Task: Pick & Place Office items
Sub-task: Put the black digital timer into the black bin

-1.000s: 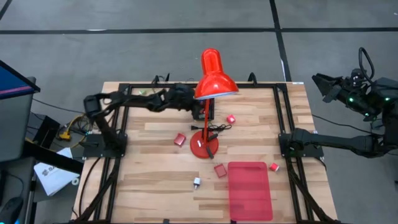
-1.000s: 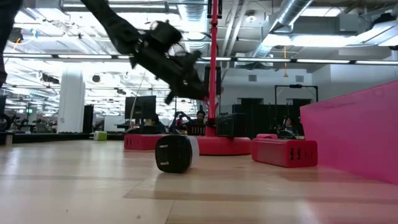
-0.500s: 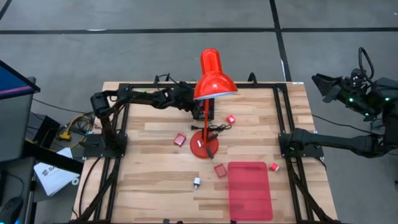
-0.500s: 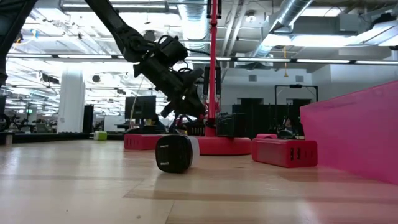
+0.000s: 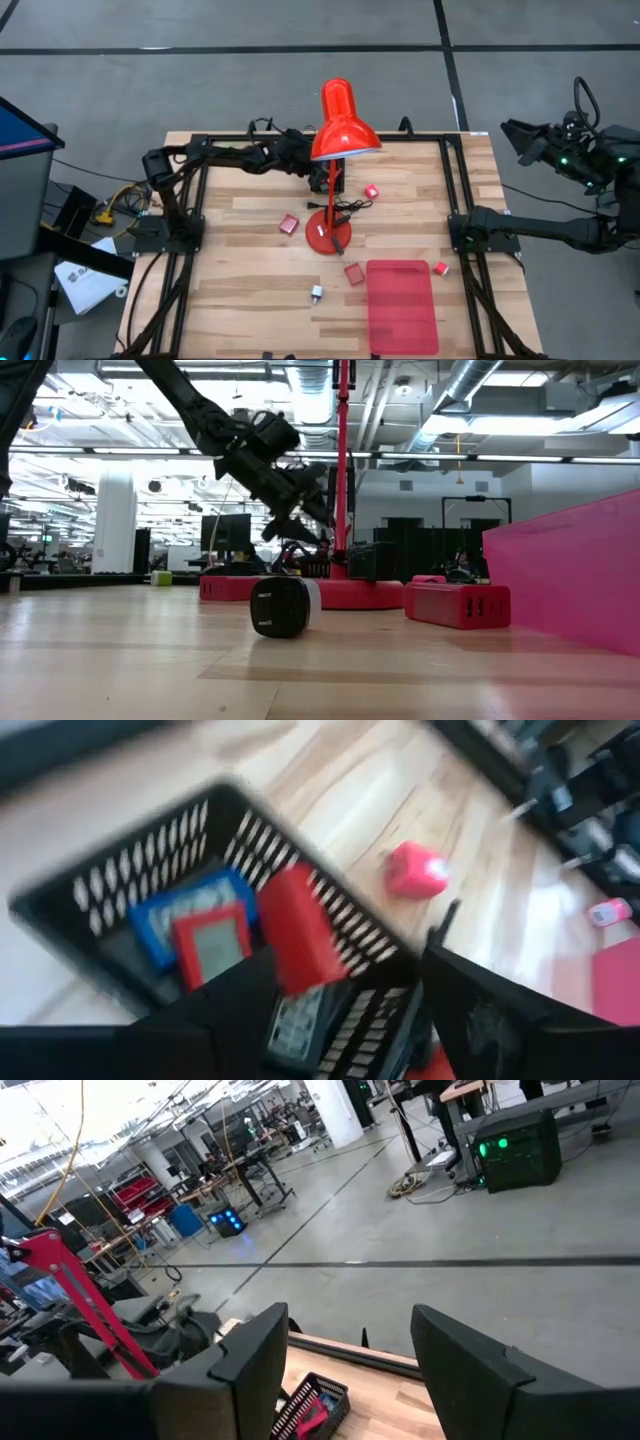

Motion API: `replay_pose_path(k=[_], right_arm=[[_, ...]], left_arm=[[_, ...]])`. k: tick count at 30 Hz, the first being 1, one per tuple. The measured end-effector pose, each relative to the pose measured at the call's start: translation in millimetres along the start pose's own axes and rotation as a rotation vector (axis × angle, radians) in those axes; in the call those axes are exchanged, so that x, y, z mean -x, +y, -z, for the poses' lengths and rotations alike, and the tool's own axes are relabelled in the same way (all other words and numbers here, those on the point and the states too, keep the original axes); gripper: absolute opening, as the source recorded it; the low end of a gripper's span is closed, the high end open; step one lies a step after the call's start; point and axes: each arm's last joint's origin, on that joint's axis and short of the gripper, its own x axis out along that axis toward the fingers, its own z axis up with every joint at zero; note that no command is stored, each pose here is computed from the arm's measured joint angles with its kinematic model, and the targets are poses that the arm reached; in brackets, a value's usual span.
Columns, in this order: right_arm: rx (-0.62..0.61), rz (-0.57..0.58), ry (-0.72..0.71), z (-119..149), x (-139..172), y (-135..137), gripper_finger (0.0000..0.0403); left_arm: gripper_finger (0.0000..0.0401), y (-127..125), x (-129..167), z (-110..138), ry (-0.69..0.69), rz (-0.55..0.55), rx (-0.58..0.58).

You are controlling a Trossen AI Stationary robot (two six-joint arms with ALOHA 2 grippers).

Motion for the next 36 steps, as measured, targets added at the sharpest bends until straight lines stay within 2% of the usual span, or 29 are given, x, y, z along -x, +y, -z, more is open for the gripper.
replay_pose_path(k=[5,9,13,19,21,24,27,30,36], right_arm=[[-0.009,0.009,0.019,1.9,-0.1,-1.0,0.0207],[-0.009,0.007,0.02,2.0,-0.1,-1.0,0.0207],[-0.009,-0.005,0.029,2.3,-0.1,-0.7,0.0207],[-0.008,-0.008,0.034,2.6,-0.1,-0.7,0.0207],[-0.004,-0.007,0.035,2.8,0.0,-0.8,0.0207],[0.001,-0.005,0.034,2.7,0.0,-0.9,0.0207],[0.001,-0.003,0.032,2.7,0.0,-0.9,0.0207],[-0.002,-0.003,0.033,2.7,0.0,-0.9,0.0207],[-0.027,-0.021,0.044,3.0,0.0,-0.4,0.0207]], left_arm=[[0.0232,-14.7,35.3,-20.9,-0.11,-0.05,-0.128],[0.0218,-25.1,74.5,-33.2,-0.176,-0.176,-0.232],[0.0207,-29.4,115.6,-31.8,-0.138,-0.322,-0.279],[0.0203,-21.4,167.7,-9.4,-0.05,-0.694,-0.036],[0.0206,-19.5,178.3,-3.5,-0.059,-0.784,0.051],[0.0211,-13.5,183.5,0.5,-0.068,-0.843,0.171],[0.0224,2.6,179.6,-1.6,-0.04,-0.875,0.245],[0.0244,29.3,170.6,-4.6,0.013,-0.923,0.317],[0.0281,92.9,158.5,-2.4,0.121,-0.941,0.609]])
